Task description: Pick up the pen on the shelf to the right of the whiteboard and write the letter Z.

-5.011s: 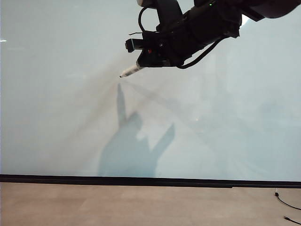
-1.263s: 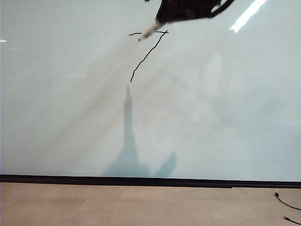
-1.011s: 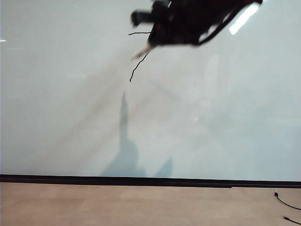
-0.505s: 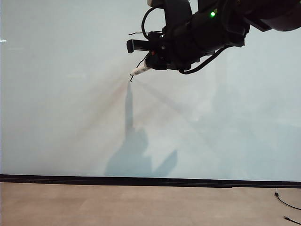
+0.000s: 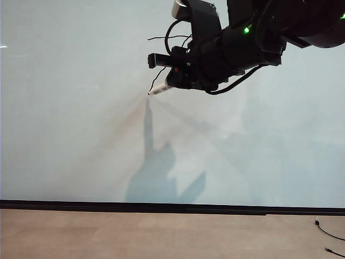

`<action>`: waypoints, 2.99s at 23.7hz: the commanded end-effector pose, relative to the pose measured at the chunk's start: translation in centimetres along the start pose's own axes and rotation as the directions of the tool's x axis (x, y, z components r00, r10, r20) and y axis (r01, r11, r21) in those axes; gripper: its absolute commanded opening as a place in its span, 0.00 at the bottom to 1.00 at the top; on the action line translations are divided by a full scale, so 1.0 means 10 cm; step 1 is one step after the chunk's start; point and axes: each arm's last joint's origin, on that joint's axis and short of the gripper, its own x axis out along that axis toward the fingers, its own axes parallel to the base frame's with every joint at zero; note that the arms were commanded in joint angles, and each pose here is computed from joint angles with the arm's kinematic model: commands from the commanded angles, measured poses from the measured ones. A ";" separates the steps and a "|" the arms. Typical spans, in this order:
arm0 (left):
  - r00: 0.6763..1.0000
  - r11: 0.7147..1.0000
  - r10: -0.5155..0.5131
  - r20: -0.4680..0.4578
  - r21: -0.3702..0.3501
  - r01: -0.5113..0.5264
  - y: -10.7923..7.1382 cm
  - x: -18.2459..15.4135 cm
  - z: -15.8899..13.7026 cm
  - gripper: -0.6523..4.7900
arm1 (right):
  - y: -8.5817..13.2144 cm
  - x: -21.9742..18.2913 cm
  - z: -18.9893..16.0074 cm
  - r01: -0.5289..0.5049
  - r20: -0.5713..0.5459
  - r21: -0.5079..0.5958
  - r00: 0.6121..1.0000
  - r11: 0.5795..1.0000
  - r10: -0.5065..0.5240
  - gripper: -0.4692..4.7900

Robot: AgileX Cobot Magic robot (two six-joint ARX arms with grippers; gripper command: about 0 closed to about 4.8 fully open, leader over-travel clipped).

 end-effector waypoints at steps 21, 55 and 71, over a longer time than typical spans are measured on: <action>1.000 1.000 -0.001 0.013 0.005 0.000 0.00 0.00 0.02 0.11 | -0.05 0.07 0.08 0.069 0.017 0.023 0.997 0.997 -0.070 0.07; 1.000 1.000 -0.001 0.013 0.005 0.001 0.00 0.00 0.02 0.11 | 0.01 -0.80 0.53 0.172 0.135 -0.077 0.978 0.982 -0.161 0.07; 1.000 1.000 -0.001 0.013 0.005 0.001 0.00 0.00 0.02 0.11 | -0.29 -2.69 0.41 0.199 0.247 -0.112 0.955 0.974 -0.167 0.07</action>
